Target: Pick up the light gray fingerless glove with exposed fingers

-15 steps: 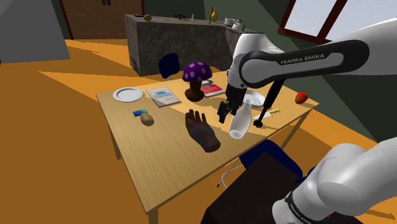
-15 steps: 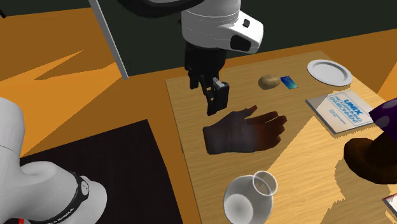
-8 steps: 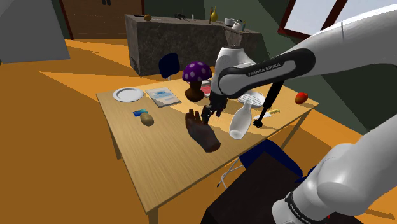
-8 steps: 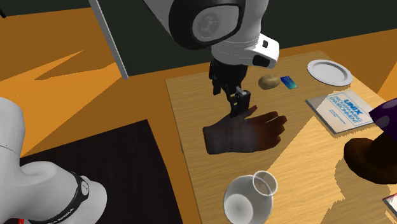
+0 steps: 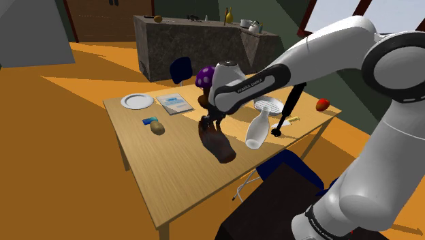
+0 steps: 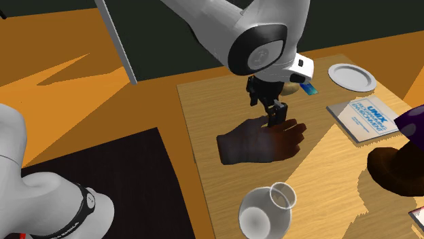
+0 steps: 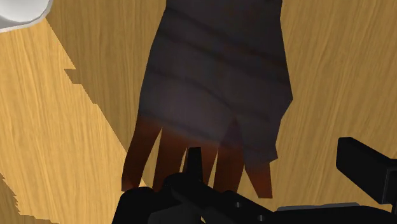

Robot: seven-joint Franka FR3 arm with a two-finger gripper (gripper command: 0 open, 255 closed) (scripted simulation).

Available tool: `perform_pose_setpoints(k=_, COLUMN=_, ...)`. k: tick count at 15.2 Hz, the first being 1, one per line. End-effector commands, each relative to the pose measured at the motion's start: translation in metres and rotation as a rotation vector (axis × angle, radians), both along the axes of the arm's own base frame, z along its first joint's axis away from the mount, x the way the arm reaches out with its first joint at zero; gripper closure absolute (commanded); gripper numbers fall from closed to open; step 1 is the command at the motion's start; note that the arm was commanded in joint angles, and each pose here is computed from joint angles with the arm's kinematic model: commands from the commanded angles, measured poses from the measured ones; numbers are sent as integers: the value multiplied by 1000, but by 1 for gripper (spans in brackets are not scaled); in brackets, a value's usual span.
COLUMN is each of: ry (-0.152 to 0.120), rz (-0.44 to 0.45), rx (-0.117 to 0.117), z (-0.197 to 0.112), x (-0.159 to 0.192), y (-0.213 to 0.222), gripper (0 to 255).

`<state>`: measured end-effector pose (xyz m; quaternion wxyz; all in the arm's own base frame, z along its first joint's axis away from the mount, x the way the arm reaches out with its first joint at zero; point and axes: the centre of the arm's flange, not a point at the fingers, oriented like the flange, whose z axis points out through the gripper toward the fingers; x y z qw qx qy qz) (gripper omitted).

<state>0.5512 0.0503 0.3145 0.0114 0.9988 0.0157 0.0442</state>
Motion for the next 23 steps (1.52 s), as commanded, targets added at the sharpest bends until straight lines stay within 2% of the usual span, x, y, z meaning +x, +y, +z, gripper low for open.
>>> perform_pose_setpoints(k=1, ry=-12, rz=-4, rx=-4, z=-10, x=13, y=4, gripper=0)
perform_pose_setpoints(k=8, ry=-12, rz=-4, rx=-4, z=-50, x=13, y=4, gripper=0)
perform_pose_setpoints(k=10, ry=-12, rz=-4, rx=-4, z=-50, x=13, y=4, gripper=0)
perform_pose_setpoints(k=11, ry=-12, rz=-3, rx=-4, z=-50, x=12, y=4, gripper=255)
perform_pose_setpoints(k=20, ry=-12, rz=-4, rx=-4, z=-50, x=13, y=4, gripper=255)
perform_pose_setpoints(k=23, ry=-12, rz=-4, rx=-4, z=-34, x=13, y=4, gripper=255)
